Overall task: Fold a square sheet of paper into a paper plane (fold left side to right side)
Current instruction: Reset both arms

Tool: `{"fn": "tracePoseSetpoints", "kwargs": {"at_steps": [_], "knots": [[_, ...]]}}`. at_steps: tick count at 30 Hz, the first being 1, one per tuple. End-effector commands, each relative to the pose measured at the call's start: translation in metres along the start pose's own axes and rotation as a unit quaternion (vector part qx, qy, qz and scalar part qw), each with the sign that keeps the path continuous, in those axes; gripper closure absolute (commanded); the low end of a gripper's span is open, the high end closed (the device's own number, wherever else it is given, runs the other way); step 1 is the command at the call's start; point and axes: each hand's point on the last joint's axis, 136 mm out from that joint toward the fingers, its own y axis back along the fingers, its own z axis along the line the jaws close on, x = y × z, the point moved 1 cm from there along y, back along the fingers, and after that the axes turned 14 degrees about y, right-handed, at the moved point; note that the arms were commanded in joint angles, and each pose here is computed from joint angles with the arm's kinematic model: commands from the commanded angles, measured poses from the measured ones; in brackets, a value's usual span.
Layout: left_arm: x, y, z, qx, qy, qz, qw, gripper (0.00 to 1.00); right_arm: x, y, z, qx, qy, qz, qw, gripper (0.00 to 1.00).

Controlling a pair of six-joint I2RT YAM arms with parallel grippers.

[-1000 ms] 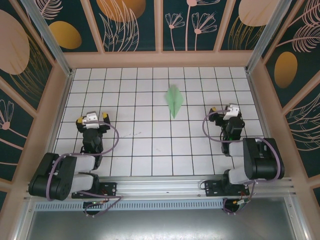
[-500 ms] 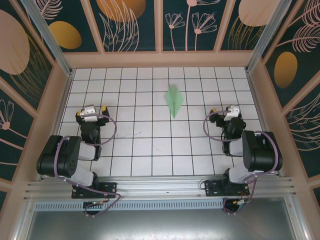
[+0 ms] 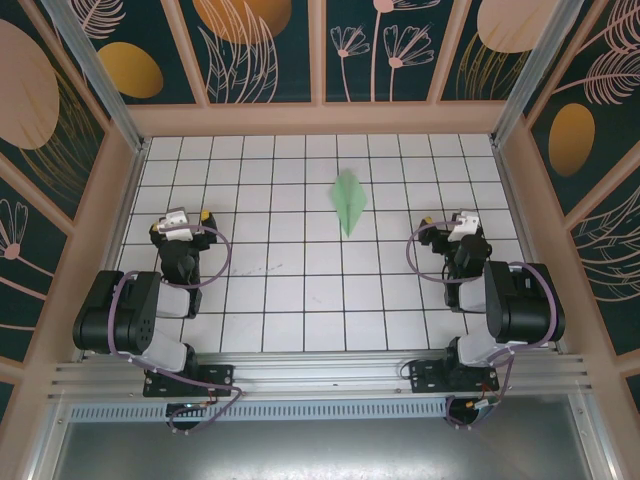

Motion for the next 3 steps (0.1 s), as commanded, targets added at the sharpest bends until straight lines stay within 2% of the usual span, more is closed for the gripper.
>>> {"fn": "tracePoseSetpoints", "kwargs": {"at_steps": [1, 3], "knots": [[-0.0037, -0.0006, 0.0018, -0.004, 0.011, -0.006, 1.000, 0.01, -0.0174, -0.0033, -0.0024, 0.008, -0.003, -0.031, 0.999, 0.01], [-0.0034, -0.0006, 0.0023, -0.005, 0.011, -0.006, 1.000, 0.01, -0.0171, -0.0032, -0.0023, 0.008, -0.003, -0.031, 0.999, 0.01]]}}
